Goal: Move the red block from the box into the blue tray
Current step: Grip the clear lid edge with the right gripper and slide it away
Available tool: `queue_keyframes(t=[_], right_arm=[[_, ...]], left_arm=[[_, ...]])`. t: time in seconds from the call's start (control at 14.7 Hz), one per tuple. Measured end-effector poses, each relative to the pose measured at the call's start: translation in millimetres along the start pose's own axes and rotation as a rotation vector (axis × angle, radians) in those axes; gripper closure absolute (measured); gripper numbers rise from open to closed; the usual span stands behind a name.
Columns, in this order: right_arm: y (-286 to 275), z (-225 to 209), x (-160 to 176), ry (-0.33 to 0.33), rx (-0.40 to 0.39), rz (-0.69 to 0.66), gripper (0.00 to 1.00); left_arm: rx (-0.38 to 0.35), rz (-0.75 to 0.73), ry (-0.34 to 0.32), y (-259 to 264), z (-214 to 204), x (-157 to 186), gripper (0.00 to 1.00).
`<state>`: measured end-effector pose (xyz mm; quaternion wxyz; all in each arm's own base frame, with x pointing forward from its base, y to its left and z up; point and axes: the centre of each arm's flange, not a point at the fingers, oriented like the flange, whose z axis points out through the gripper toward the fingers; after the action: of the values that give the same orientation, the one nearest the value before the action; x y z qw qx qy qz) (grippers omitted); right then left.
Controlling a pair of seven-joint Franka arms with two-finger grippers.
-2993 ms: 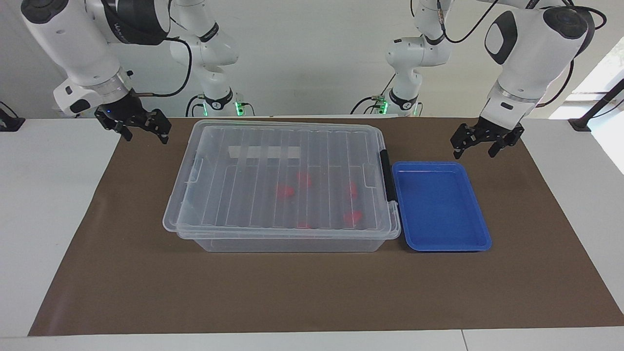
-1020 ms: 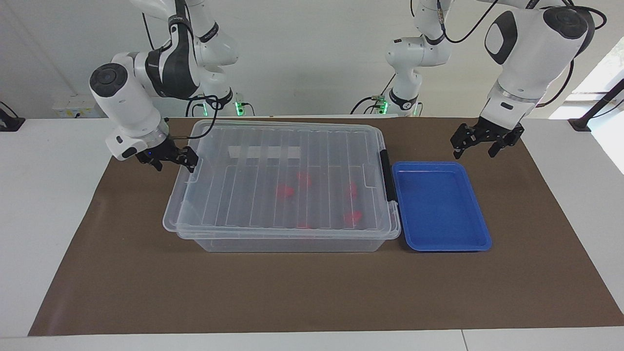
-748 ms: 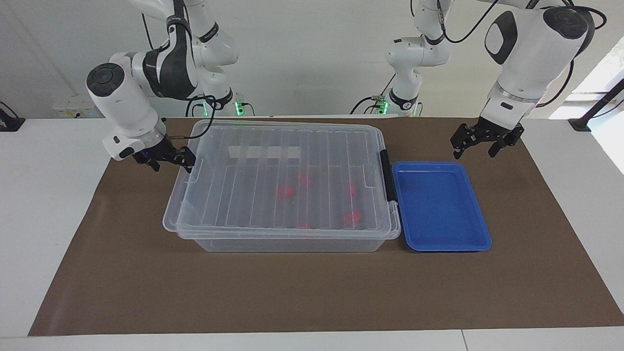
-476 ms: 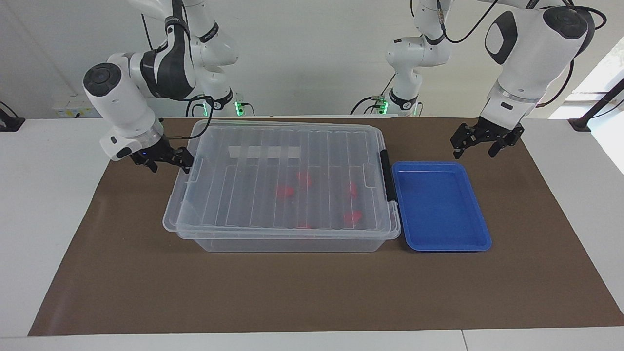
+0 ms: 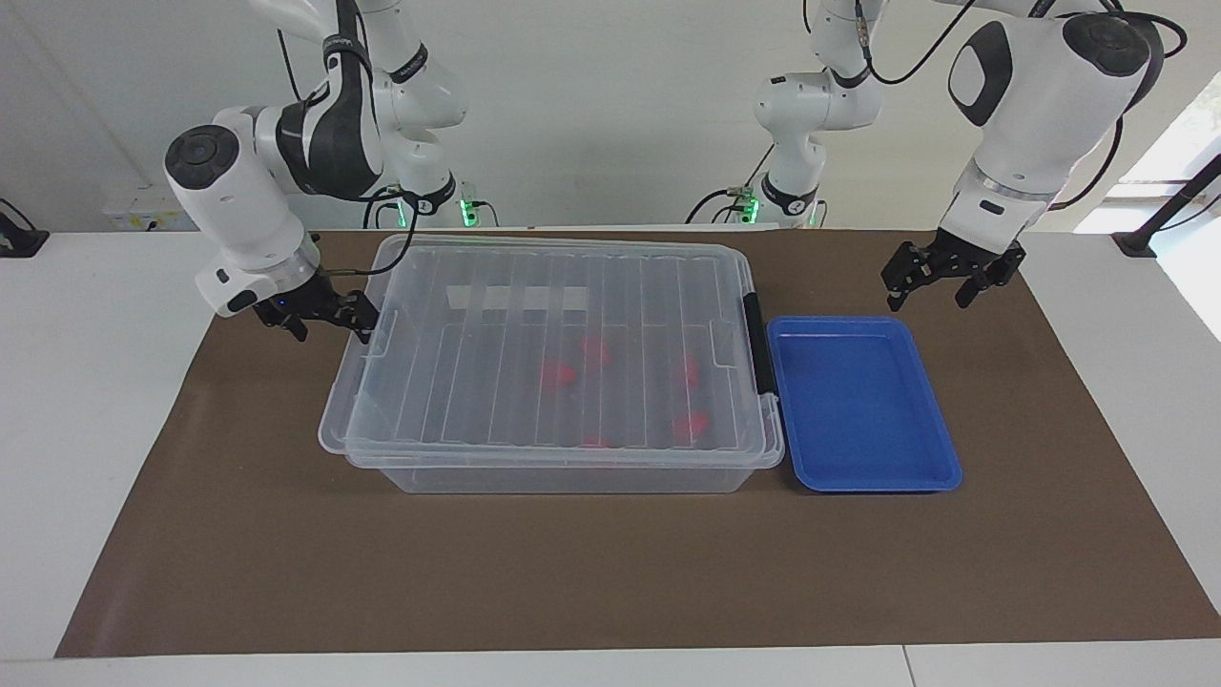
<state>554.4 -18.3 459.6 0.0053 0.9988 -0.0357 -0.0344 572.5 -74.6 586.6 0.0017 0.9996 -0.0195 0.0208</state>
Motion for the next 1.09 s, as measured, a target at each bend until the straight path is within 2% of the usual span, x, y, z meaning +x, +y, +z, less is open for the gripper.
queue_keyframes(t=[1.09], right_arm=[[59, -4, 0, 0.019, -0.018, -0.058, 0.0]], left_arm=[[0.0, 0.0, -0.002, 0, 1, 0, 0.0]])
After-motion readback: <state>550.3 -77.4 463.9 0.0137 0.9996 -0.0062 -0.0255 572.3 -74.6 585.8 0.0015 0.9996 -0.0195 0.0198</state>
